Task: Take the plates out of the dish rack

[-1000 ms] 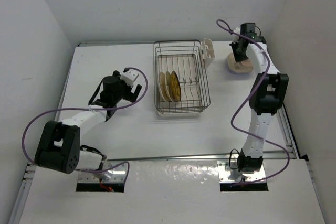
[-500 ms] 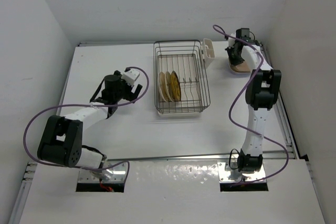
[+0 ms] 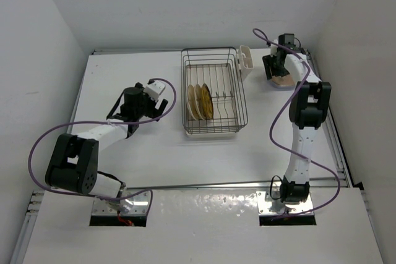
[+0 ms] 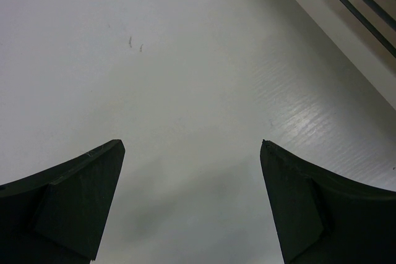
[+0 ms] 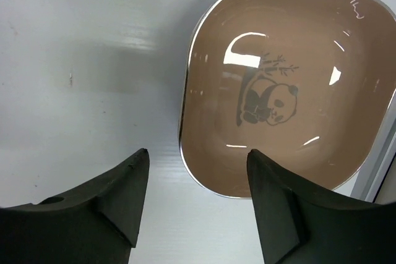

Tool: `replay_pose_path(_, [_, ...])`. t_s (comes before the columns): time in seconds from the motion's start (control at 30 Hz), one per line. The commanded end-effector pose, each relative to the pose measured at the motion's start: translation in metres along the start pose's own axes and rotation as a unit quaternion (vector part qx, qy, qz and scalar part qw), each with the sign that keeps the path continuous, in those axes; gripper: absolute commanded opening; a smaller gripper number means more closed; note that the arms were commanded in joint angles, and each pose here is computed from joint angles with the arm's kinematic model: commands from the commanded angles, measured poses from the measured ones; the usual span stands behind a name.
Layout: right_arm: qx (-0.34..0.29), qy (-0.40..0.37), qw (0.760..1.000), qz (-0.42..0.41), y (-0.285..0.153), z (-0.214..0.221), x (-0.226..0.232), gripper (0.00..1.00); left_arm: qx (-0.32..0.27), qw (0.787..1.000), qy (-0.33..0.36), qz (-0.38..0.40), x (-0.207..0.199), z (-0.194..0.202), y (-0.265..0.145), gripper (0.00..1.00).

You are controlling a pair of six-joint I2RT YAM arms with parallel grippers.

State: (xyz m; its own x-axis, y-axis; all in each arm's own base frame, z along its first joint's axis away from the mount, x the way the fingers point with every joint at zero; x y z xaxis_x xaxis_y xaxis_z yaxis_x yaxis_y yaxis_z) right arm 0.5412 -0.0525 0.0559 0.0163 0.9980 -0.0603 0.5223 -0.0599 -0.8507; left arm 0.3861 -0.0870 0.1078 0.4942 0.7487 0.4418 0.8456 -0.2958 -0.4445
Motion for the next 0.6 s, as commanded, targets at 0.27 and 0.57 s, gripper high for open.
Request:
replay_pose_path(0.27, [-0.128, 0.067, 0.989, -0.01, -0.085, -0.063, 0.003, 0.68, -0.027, 0.999, 0.004, -0.018, 0.015, -0.018, 0.0, 0.99])
replay_pose_path(0.57, [-0.27, 0.244, 0.927, -0.09, -0.203, -0.072, -0.008, 0.46, -0.04, 0.999, -0.017, -0.029, 0.017, -0.019, -0.011, 0.99])
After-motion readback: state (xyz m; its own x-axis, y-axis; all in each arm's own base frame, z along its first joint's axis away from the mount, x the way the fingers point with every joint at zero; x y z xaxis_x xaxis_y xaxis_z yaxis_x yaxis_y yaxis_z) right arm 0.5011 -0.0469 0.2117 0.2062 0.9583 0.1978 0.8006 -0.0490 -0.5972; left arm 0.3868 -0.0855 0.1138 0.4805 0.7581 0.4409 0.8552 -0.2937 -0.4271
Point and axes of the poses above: each gripper's point midway between its finger pads, its own y axis out along the fingers, its own x axis along the line the jaws close on, z = x × y, the point moved 1 cm from there along -y, back along the fingers, and after that the axes turned 12 degrees about y, right-handed, at the moved point
